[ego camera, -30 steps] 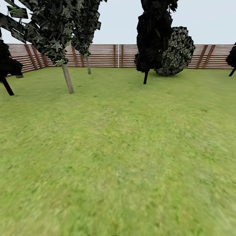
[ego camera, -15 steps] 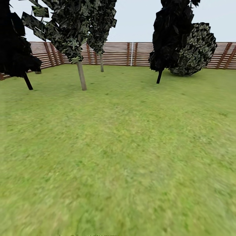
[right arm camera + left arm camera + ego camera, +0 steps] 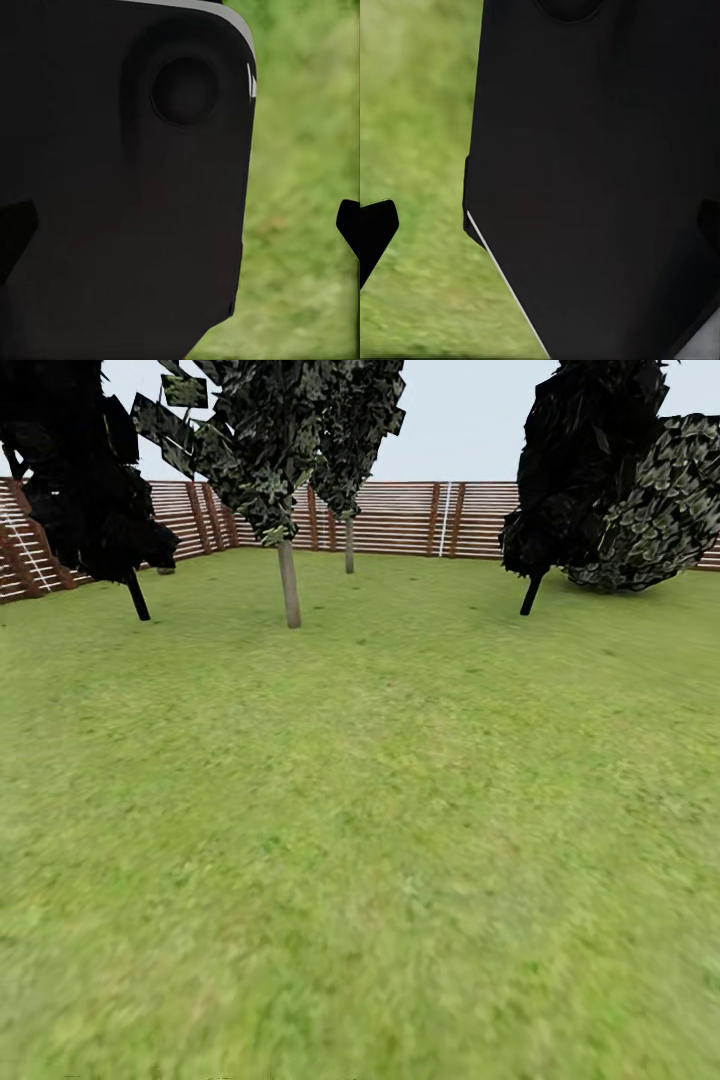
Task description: Take the three Easter eggs out of the wicker basket on the lawn in the garden, then place them on the lawn next to a single tree (choose any tree) so that all three eggs are next to the same tree and none are left in the basket.
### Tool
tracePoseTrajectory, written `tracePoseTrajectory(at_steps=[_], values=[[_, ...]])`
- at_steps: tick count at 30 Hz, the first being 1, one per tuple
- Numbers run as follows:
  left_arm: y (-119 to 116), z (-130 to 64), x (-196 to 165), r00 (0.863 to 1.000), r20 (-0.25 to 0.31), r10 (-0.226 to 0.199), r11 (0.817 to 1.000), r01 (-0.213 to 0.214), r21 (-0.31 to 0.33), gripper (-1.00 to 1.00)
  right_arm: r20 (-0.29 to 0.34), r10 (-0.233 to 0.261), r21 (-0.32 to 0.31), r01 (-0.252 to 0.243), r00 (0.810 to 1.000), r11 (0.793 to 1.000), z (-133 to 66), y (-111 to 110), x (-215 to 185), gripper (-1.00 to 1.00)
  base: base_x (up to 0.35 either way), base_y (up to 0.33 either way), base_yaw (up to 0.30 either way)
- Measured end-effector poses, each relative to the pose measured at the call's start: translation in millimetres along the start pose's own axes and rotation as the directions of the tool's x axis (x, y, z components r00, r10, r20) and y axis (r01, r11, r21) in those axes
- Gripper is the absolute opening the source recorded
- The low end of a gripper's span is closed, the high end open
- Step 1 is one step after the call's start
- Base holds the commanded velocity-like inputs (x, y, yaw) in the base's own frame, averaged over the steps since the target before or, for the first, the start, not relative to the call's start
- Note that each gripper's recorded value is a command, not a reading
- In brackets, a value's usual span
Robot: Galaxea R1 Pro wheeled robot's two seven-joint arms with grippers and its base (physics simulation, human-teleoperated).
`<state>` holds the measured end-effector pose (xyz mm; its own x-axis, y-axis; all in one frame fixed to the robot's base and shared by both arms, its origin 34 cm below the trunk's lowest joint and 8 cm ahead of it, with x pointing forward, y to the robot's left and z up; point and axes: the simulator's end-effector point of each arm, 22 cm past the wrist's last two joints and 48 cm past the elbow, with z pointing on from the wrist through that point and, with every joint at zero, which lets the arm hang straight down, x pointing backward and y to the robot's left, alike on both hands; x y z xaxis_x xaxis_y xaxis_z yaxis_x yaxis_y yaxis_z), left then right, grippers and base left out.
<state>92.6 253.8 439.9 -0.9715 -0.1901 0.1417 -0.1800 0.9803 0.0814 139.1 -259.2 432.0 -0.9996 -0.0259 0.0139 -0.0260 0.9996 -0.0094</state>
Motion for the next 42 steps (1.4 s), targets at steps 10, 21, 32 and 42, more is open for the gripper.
tracePoseTrajectory(at_steps=[10,21,32,42], values=[[0.2,0.0,0.8,1.0,-0.002,0.0,1.0,0.0,0.0,1.0,-0.001,-0.001,0.002,0.001,1.0,1.0,0.0,-1.9,0.5,1.0,0.0,0.0,0.039],[0.2,0.0,0.9,1.0,-0.002,0.0,1.0,0.0,0.0,1.0,-0.001,-0.003,0.001,0.003,1.0,1.0,0.1,-2.3,0.3,1.0,0.001,0.0,0.0],[0.1,-0.1,1.0,1.0,-0.002,0.0,1.0,0.0,-0.001,1.0,0.001,-0.002,-0.002,0.002,1.0,1.0,0.0,-0.2,-0.2,1.0,0.272,0.0,0.0],[0.1,-0.1,1.0,1.0,-0.002,0.0,1.0,0.0,-0.001,1.0,0.0,-0.002,-0.003,0.002,1.0,1.0,-0.1,0.4,0.2,1.0,0.328,0.0,0.0]])
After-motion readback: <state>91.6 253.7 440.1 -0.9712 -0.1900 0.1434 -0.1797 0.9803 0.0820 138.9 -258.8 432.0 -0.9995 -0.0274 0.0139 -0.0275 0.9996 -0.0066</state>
